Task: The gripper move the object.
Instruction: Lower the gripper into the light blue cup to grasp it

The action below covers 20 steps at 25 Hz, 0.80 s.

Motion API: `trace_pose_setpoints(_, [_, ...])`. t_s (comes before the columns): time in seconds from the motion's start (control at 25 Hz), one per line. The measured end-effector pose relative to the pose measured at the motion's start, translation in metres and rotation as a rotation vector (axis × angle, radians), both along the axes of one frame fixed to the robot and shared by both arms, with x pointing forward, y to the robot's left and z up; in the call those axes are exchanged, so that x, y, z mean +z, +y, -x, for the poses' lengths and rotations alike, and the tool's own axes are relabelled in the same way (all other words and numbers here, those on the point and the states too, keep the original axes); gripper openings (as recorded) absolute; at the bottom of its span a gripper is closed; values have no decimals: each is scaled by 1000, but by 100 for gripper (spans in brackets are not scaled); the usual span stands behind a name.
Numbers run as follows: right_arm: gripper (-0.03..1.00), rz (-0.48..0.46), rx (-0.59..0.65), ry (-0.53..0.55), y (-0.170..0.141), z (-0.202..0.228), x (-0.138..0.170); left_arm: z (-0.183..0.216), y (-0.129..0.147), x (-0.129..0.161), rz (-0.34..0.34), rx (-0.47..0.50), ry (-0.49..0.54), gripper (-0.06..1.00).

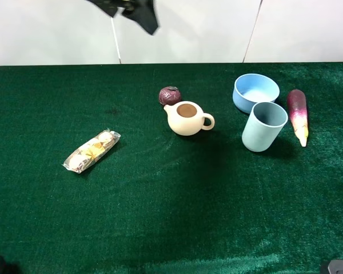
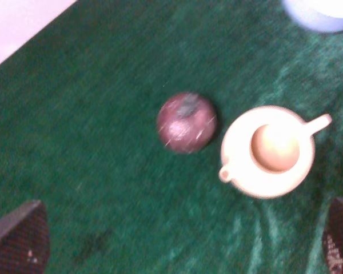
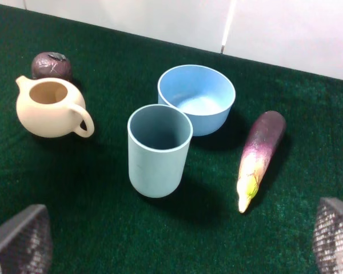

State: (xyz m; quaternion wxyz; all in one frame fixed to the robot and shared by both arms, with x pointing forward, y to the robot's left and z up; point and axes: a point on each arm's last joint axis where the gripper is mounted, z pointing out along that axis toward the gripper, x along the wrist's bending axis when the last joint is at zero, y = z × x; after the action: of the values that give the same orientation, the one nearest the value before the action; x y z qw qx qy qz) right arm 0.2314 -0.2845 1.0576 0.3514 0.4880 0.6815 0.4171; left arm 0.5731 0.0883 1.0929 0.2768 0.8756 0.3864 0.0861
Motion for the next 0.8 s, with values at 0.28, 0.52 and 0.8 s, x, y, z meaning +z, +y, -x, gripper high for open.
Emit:
trace_pose_setpoints(0.28, [69,-1,0,0,0,0,0,-4,-55,-9,26,-102,-4,95])
trace_pose_setpoints(0.52, [69,-1,0,0,0,0,0,-1,-98,-22,63,-172,2,95])
trace_pose_setpoints(0.8, [69,-1,0,0,0,0,0,10,-142,-44,68,-251,23,95])
